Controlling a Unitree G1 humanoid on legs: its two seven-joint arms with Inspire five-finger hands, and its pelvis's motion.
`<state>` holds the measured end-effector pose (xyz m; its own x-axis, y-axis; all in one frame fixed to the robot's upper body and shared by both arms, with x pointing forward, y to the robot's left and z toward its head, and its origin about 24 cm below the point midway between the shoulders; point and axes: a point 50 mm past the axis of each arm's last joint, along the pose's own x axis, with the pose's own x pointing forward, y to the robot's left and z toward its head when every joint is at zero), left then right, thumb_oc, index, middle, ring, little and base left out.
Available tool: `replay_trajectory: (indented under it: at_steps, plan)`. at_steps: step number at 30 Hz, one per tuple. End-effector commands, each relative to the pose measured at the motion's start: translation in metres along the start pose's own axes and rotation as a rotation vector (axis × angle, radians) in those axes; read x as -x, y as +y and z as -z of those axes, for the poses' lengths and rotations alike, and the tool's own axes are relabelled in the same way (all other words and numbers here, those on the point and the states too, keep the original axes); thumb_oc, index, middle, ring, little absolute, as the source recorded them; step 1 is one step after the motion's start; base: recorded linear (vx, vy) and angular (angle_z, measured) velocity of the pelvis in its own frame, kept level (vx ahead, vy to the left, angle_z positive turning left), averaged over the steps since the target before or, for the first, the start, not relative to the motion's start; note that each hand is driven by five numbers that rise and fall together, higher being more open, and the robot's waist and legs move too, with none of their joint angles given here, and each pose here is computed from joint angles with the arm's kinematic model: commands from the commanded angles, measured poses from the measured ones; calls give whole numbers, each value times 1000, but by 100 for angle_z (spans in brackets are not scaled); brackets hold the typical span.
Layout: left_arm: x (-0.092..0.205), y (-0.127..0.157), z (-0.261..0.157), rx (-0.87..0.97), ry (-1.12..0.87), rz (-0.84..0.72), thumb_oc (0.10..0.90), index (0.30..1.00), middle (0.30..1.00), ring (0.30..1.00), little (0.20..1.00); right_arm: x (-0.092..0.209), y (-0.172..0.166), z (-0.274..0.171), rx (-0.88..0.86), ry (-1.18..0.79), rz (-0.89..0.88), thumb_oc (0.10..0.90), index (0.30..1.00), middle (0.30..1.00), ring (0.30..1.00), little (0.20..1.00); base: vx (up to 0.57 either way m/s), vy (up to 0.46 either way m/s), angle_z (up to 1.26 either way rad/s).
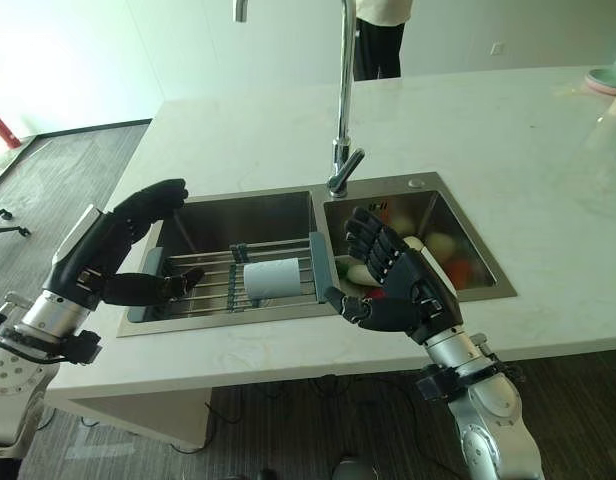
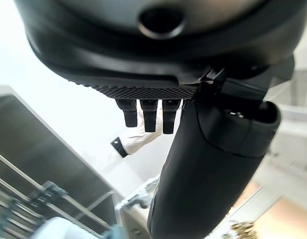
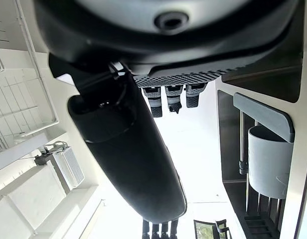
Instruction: Place the dishes in the dishwasher.
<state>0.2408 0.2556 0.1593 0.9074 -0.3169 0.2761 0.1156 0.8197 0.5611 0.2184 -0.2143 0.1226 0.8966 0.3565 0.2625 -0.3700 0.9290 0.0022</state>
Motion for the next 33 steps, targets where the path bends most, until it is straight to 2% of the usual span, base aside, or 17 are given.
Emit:
replay_trajectory:
  at_steps: [1,11,19,33]
  plan:
    - [-22,23,-30,-107,-126,-31,800,900,900,900,900,-23,6,-43,100,-221,-91,800,900,900,900,900,29,45,-13]
    - [-40,28,-14,-151,-10,35,800,900,900,900,900,-32,8,-40,110,-177,-154,800,900,900,900,900,-5,16,-9]
    - [-56,19,2,-134,68,94,800,900,900,900,900,-37,7,-38,115,-151,-182,800,900,900,900,900,-20,-3,-9]
    - [-74,19,26,-96,170,109,800,900,900,900,900,-43,5,-32,128,-116,-211,800,900,900,900,900,-5,-5,-8]
